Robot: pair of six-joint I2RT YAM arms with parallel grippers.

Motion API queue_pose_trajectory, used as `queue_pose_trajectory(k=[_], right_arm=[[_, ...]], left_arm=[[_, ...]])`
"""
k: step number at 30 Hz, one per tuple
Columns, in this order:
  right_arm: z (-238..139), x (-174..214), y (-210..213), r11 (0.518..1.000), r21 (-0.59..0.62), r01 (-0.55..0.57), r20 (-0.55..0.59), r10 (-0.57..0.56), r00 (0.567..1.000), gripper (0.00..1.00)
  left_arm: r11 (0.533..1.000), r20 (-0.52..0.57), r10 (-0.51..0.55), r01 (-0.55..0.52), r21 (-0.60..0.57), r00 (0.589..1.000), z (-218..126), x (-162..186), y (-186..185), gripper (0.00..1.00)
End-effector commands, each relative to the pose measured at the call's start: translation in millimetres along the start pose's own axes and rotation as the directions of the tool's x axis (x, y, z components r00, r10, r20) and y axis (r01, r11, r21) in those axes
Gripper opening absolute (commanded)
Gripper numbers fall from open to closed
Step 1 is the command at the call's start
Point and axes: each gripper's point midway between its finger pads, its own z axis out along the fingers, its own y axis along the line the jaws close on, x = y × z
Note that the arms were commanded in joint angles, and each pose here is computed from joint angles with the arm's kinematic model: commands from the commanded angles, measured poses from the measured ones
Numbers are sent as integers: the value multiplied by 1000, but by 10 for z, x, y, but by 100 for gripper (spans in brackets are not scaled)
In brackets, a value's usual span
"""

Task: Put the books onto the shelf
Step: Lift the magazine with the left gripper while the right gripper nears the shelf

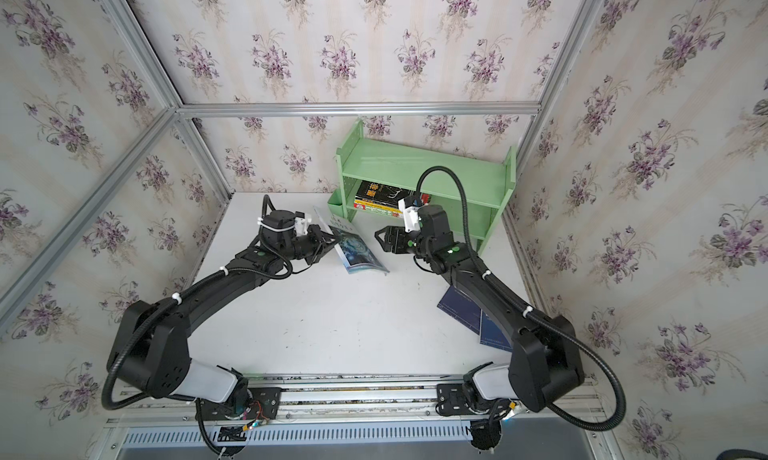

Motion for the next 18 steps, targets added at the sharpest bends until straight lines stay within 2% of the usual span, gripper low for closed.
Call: queue_pose_trajectory(k=[1, 7, 11, 16, 18], right_arm=[[-213, -257, 26, 999, 6, 50, 74, -51, 996, 78], [-555, -529, -39, 999, -16, 51, 142, -48, 989, 86], [-564, -663, -62, 998, -14, 62, 165, -59, 985, 92], [-460, -919, 7, 996, -90, -29, 218, 48, 975, 95], [-478, -988, 46, 990, -125, -67, 249, 97, 964, 100]], left_arm=[[996, 109, 35, -43, 74, 993, -203, -222, -396, 2], [977, 252, 84, -129, 168, 964, -624, -416, -986, 2], [956, 323, 115, -193, 221, 939, -911, -453, -1306, 2], [915, 378, 167, -286, 284, 911, -1165, -499, -1742, 3], [876, 387, 198, -340, 342, 900, -1218, -520, -2028, 3]])
